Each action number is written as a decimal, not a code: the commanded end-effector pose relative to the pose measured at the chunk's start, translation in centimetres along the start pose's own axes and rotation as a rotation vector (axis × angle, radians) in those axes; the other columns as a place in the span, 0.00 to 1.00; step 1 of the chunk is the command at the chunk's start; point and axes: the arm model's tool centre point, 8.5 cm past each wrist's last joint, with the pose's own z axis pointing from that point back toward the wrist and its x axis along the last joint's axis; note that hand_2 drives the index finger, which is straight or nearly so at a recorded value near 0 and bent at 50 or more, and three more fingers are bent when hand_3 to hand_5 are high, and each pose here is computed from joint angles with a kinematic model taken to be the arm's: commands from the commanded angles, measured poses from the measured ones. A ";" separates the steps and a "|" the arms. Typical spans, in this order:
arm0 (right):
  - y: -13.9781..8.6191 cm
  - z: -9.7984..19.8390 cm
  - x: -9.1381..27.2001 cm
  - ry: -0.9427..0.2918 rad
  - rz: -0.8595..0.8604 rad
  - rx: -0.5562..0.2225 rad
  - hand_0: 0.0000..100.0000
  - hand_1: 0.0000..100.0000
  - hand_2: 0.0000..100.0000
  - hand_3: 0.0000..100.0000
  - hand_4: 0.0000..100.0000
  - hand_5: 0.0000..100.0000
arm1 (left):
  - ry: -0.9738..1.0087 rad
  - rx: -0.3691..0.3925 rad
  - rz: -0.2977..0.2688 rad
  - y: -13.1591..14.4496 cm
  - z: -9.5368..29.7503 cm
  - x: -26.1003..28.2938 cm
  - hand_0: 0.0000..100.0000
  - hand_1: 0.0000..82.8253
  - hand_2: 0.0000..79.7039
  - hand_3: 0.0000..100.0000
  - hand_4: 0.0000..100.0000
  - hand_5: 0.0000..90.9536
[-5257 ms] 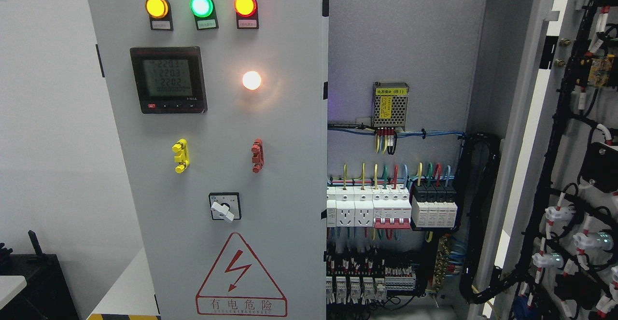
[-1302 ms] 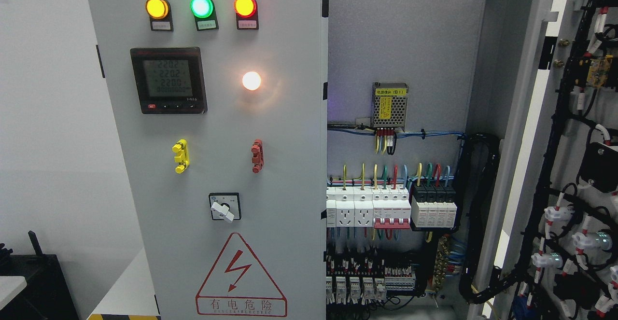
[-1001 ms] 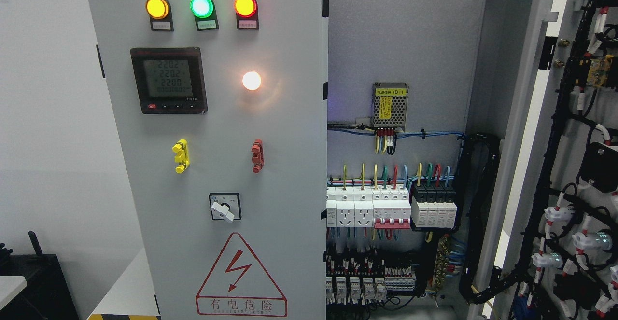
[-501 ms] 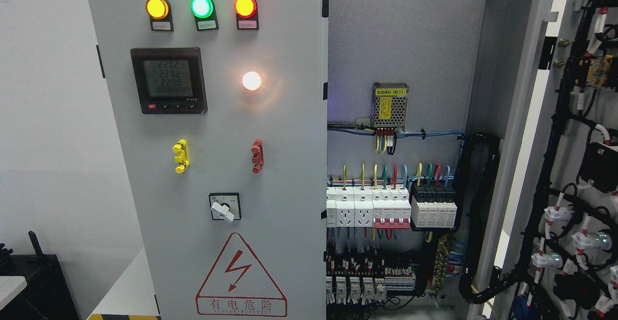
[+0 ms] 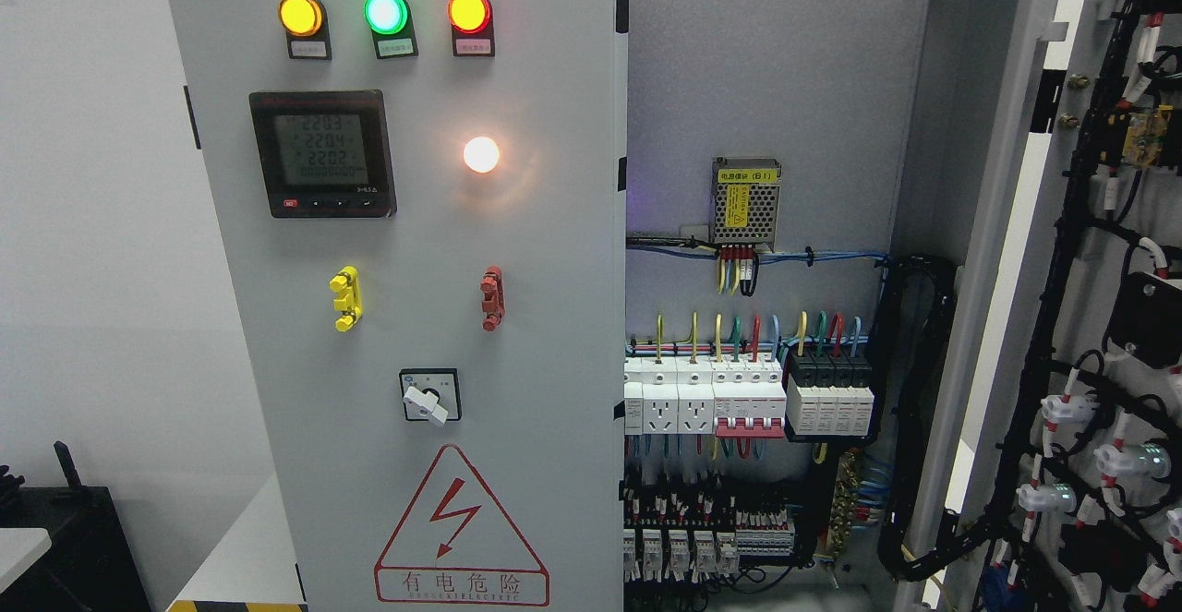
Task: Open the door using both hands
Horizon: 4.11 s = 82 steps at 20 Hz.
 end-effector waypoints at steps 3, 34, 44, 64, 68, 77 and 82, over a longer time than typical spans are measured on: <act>0.4 -3.4 8.6 -0.291 -0.002 0.029 0.00 0.00 0.00 0.00 0.00 0.00 | -0.029 -0.019 -0.009 -1.7 -0.6 1.1 0.00 0.00 0.00 0.00 0.04 0.00; 0.8 -16.9 24.4 -0.756 0.121 0.165 0.00 0.00 0.00 0.00 0.00 0.00 | -0.055 -0.031 -0.001 -2.1 -0.8 2.1 0.00 0.00 0.00 0.00 0.04 0.00; 0.8 -21.2 26.8 -0.727 0.155 0.174 0.00 0.00 0.00 0.00 0.00 0.00 | -0.055 -0.031 -0.001 -2.1 -0.8 2.1 0.00 0.00 0.00 0.00 0.04 0.00; 1.6 -27.3 32.8 -0.710 0.153 0.237 0.00 0.00 0.00 0.00 0.00 0.00 | -0.055 -0.031 -0.001 -2.1 -0.8 2.1 0.00 0.00 0.00 0.00 0.04 0.00; 1.5 -27.5 33.5 -0.718 0.157 0.237 0.00 0.00 0.00 0.00 0.00 0.00 | -0.055 -0.031 -0.001 -2.1 -0.8 2.1 0.00 0.00 0.00 0.00 0.04 0.00; 0.9 -28.4 35.6 -0.710 0.199 0.230 0.00 0.00 0.00 0.00 0.00 0.00 | -0.055 -0.031 -0.001 -2.1 -0.8 2.1 0.00 0.00 0.00 0.00 0.04 0.00; 1.1 -28.8 36.1 -0.677 0.150 0.245 0.00 0.00 0.00 0.00 0.00 0.00 | -0.055 -0.031 -0.001 -2.1 -0.8 2.1 0.00 0.00 0.00 0.00 0.04 0.00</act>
